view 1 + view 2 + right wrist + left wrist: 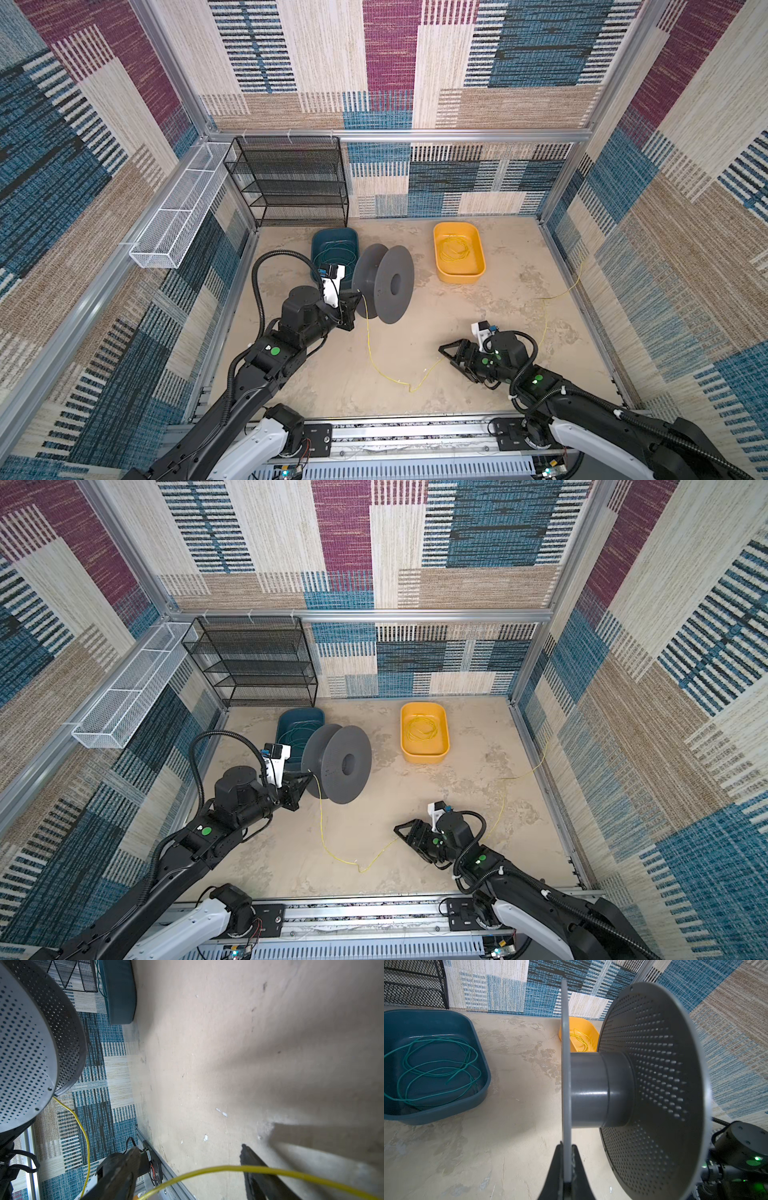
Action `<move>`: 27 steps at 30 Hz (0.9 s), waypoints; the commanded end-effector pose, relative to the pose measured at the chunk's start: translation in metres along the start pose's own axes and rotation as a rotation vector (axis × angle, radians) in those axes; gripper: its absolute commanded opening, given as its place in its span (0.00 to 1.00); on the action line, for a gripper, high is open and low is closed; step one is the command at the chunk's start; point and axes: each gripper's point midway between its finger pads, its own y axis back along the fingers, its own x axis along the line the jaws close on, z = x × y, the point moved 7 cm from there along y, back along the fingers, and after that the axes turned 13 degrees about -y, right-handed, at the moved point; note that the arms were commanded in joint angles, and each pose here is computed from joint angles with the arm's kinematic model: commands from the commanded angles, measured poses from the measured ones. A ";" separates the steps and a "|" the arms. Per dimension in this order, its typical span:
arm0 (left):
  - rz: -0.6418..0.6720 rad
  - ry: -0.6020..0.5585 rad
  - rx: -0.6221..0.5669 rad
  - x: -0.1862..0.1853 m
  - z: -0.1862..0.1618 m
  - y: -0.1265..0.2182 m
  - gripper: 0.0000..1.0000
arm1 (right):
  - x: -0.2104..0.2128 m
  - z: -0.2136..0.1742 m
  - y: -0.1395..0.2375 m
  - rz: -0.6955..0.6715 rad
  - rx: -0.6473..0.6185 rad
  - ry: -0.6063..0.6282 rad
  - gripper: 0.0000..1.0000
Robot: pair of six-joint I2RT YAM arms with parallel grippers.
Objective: Wrap the cables
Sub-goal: 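Grasp the yellow cable on the table with the right gripper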
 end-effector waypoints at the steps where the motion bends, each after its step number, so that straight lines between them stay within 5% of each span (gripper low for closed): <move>1: -0.008 -0.029 -0.104 -0.002 0.018 0.003 0.00 | 0.013 0.000 -0.001 0.073 0.010 0.007 0.78; 6: 0.015 -0.020 -0.117 0.000 0.019 0.005 0.00 | 0.013 0.003 -0.004 0.082 0.000 -0.014 0.72; 22: -0.006 -0.040 -0.102 -0.005 0.022 0.019 0.00 | 0.031 0.022 -0.002 0.087 -0.158 0.013 0.00; 27: -0.025 -0.063 -0.078 -0.009 0.024 0.031 0.00 | 0.049 0.033 0.000 0.073 -0.241 0.069 0.00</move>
